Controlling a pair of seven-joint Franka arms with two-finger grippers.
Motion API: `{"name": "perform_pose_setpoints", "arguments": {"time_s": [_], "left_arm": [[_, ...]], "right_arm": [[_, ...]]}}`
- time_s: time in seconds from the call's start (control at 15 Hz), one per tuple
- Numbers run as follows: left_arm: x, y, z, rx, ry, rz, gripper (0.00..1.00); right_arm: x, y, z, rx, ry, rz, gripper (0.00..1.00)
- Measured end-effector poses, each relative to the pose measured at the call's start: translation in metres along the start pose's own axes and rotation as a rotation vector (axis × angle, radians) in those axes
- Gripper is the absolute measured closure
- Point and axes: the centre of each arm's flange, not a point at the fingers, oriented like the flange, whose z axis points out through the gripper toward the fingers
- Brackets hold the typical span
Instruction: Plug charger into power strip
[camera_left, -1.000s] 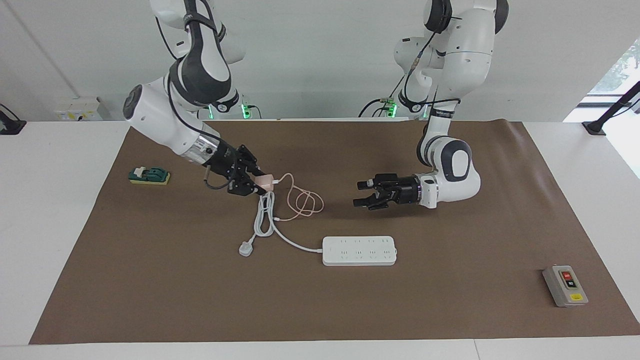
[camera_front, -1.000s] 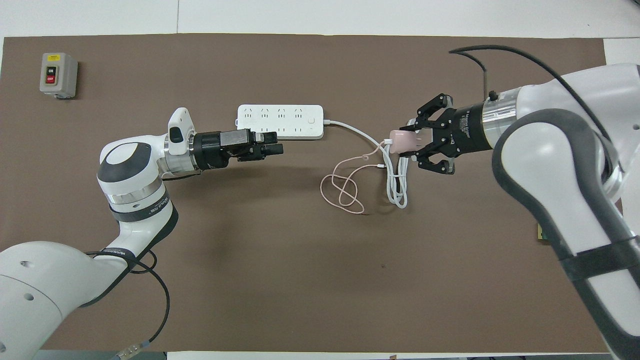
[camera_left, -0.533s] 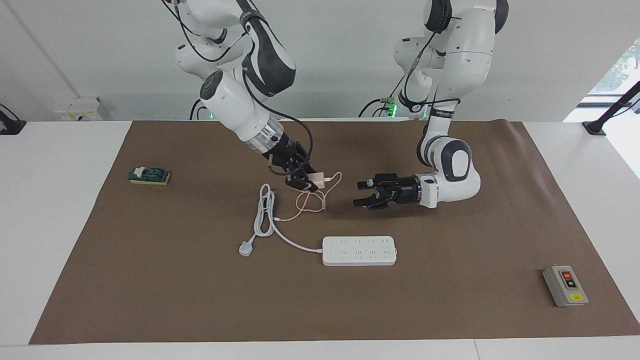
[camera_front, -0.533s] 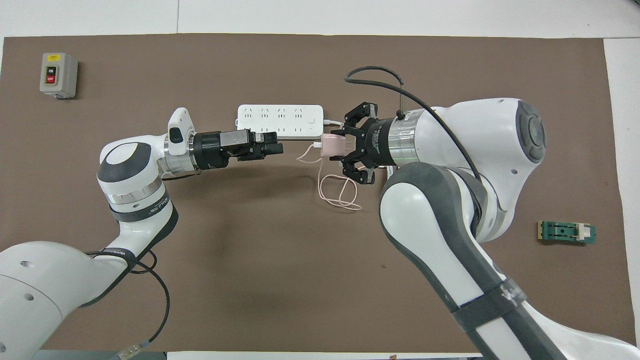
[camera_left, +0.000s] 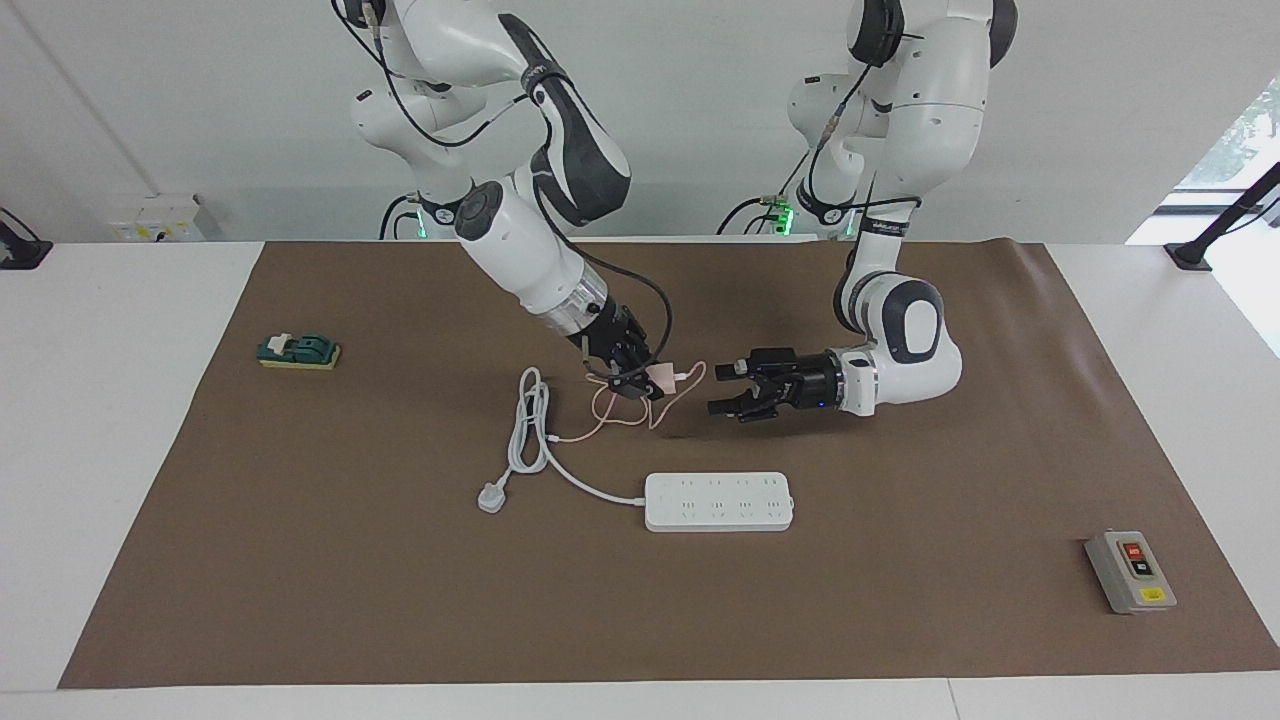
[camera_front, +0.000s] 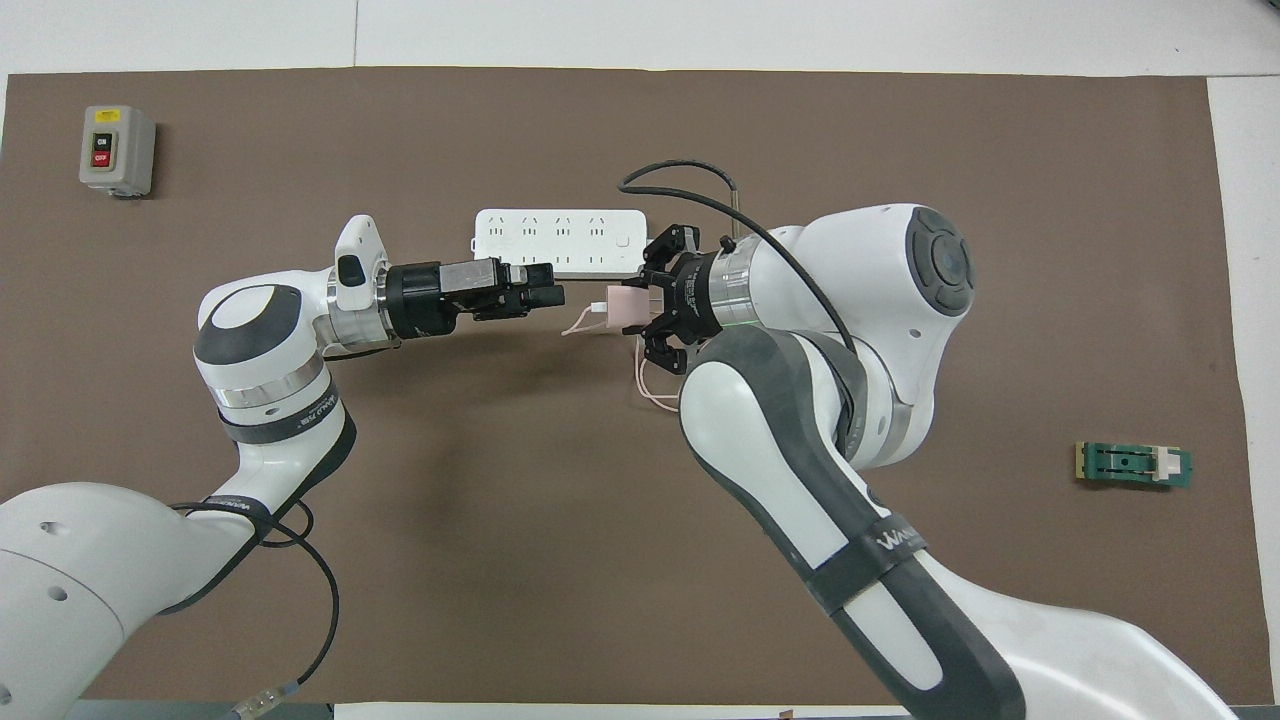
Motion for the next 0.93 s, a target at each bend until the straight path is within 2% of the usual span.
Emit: {"name": "perform_pose_setpoints", "arguments": {"time_s": [0.27, 0.47, 0.93], "left_arm": [[-0.002, -0.003, 0.003, 0.016, 0.003, 0.034, 0.00], [-0.004, -0.006, 0.007, 0.021, 0.000, 0.042, 0.00], [-0.009, -0.012, 0.016, 0.051, -0.001, 0.053, 0.00]], "right_arm": [[-0.011, -0.023, 0.014, 0.005, -0.002, -0.024, 0.53], [-0.017, -0.033, 0.018, -0.024, 0.001, -0.042, 0.53], [-0.017, -0.044, 0.029, -0.050, 0.006, -0.050, 0.53]]}}
